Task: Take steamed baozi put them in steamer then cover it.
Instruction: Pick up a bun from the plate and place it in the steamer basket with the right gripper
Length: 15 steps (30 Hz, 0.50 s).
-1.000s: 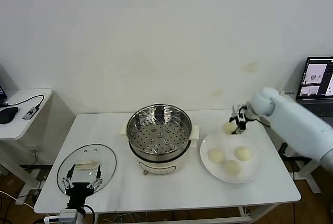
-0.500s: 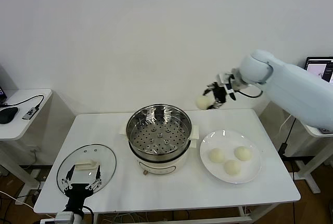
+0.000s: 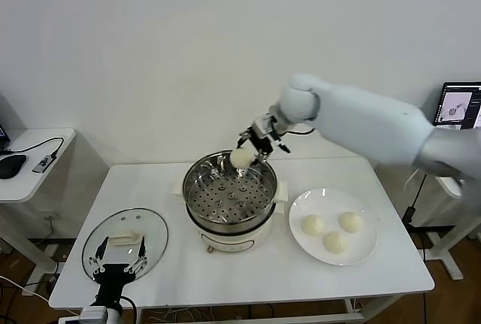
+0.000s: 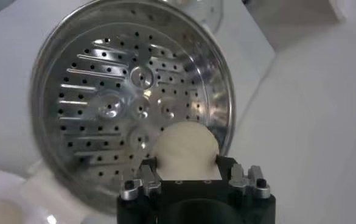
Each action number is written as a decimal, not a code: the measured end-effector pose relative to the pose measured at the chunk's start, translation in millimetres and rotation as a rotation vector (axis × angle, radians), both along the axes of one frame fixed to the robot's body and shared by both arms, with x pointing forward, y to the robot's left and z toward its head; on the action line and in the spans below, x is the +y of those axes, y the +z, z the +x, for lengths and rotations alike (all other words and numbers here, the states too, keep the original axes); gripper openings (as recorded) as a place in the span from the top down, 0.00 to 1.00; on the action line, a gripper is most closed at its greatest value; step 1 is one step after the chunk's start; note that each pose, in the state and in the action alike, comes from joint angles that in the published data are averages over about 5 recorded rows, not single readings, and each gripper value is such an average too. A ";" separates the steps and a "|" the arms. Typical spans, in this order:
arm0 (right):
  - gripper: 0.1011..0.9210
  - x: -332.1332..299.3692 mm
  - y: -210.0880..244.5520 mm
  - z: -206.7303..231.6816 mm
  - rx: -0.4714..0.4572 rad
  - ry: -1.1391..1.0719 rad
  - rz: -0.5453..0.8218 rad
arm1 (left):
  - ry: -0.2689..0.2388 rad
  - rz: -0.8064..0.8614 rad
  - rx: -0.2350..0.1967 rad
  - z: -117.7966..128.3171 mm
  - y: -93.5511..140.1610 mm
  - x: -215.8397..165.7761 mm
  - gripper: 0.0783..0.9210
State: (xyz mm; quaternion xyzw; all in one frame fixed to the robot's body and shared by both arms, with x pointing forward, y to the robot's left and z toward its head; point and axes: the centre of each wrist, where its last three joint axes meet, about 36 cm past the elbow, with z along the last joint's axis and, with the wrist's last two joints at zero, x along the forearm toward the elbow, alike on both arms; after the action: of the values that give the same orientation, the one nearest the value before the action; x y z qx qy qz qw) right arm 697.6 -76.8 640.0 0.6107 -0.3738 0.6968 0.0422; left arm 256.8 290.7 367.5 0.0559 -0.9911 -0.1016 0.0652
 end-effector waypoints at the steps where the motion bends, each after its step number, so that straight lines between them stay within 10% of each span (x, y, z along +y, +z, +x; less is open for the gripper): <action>1: 0.37 3.7 -4.2 1.7 -0.007 0.021 -0.013 | 0.000 0.001 -0.001 0.1 0.0 0.2 0.12; 15: 0.37 32.6 -49.5 19.2 -0.094 0.239 -0.131 | 0.000 0.028 -0.012 0.5 0.6 1.7 0.12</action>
State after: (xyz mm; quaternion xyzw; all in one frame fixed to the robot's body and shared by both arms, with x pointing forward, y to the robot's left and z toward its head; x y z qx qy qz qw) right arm 716.8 -44.2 590.5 0.6136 -0.2538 0.7474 -0.0190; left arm 257.3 292.4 368.2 0.0574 -0.9900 -0.1149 0.0584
